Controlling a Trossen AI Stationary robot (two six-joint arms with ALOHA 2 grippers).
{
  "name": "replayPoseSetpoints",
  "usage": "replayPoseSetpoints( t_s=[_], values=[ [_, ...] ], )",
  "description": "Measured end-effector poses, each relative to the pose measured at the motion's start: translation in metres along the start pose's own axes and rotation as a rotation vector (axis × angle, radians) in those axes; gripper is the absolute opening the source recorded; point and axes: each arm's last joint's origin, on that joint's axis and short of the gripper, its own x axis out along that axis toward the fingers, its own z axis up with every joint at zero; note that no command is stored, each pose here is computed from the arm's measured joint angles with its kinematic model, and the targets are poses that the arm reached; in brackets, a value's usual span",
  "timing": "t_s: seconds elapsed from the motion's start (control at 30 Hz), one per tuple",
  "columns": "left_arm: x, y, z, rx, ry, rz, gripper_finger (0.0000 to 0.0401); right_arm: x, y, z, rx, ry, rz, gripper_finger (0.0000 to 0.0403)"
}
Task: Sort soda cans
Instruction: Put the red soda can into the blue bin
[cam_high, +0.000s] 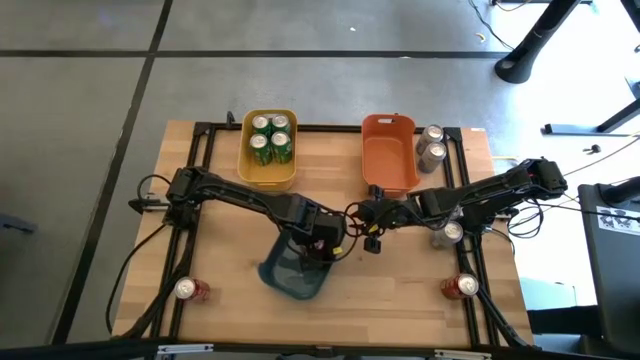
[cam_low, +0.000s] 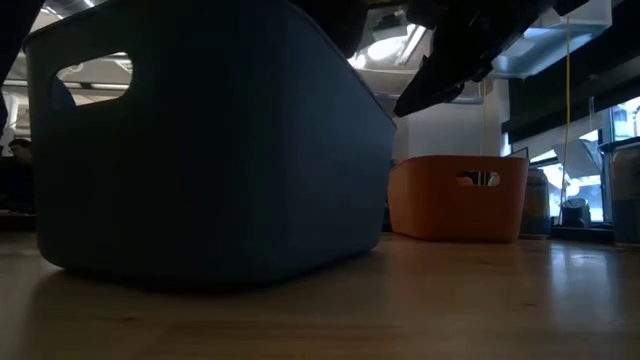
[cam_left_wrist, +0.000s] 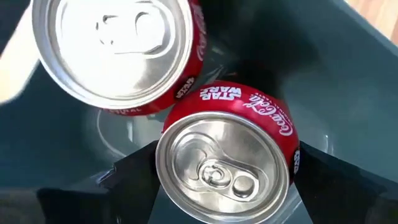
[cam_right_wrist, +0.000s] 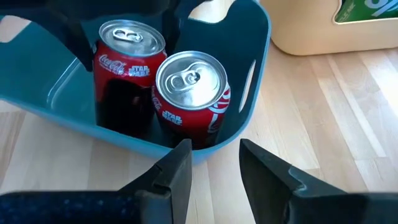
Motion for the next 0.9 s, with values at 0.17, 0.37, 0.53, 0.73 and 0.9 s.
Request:
replayPoseSetpoints(
  t_s=[0.17,0.37,0.53,0.73,0.9],
  values=[
    [0.0008,-0.0014,0.0026,0.020,-0.031,-0.010,0.0316,-0.0001,0.0000,0.0000,0.000,0.000,0.000,0.0131],
    [0.0057,-0.0026,0.0044,0.070,-0.066,-0.021,0.0317,0.0000,0.0003,0.0015,-0.014,-0.015,0.003,0.0131],
    [0.0064,-0.0041,0.0052,0.102,-0.075,-0.024,0.0317,-0.0001,0.0004,0.0020,-0.030,-0.020,0.004,0.0131],
    [0.0070,-0.0058,0.0067,0.106,-0.094,-0.028,0.0317,-0.0001,0.0004,0.0022,-0.031,-0.022,0.003,0.0131],
    [0.0072,-0.0060,0.0070,0.104,-0.097,-0.030,0.0317,0.0000,0.0004,0.0021,-0.031,-0.021,0.003,0.0131]
  ],
)
